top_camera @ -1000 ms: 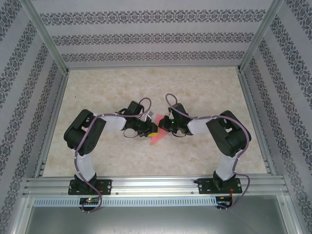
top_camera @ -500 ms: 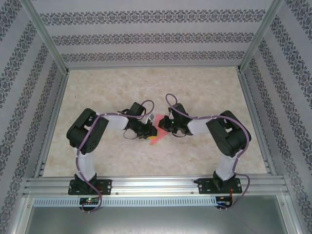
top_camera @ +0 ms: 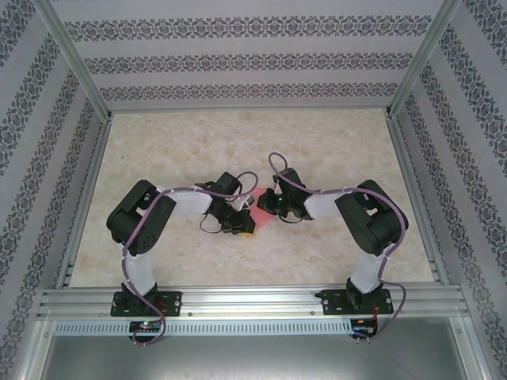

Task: Fold a paper plane with a square sheet of paper (pick it up from the middle)
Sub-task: Fourth fold the wing at the center of the table, then turn over the paper at the center of the table.

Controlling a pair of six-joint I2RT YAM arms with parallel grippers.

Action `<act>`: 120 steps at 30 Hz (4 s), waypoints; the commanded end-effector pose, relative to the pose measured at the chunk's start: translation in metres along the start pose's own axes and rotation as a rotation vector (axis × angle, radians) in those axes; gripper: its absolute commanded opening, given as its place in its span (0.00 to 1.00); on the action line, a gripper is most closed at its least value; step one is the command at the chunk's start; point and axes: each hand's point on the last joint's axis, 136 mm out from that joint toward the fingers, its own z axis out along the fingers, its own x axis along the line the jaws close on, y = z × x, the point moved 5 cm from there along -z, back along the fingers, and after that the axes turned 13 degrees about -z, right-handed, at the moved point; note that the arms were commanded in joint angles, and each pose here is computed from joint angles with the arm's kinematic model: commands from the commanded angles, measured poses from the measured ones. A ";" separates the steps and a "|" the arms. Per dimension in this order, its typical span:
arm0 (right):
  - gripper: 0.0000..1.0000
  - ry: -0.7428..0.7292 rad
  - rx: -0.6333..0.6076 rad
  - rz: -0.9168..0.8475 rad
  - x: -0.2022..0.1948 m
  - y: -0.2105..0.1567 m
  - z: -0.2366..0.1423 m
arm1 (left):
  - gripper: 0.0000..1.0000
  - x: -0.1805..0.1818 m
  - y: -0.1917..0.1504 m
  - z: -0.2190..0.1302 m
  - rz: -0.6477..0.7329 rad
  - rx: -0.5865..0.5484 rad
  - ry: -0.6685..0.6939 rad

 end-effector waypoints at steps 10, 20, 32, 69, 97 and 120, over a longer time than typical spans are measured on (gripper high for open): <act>0.07 -0.166 0.083 0.057 -0.037 -0.031 0.003 | 0.15 0.031 -0.054 -0.008 -0.086 0.081 0.109; 0.07 -0.155 0.076 0.061 -0.035 -0.029 0.003 | 0.15 -0.037 -0.002 -0.050 -0.044 -0.137 -0.134; 0.08 -0.137 0.059 0.077 -0.032 -0.027 0.004 | 0.18 -0.031 0.045 -0.012 -0.110 -0.152 -0.151; 0.06 -0.066 -0.014 0.029 -0.003 0.007 0.006 | 0.01 0.049 0.017 0.016 -0.199 -0.099 0.117; 0.11 -0.088 -0.092 0.007 -0.036 0.098 -0.035 | 0.02 0.048 0.008 0.012 -0.175 -0.095 0.089; 0.42 -0.130 -0.101 0.091 0.005 -0.013 -0.070 | 0.29 -0.007 0.034 -0.058 -0.020 -0.298 0.150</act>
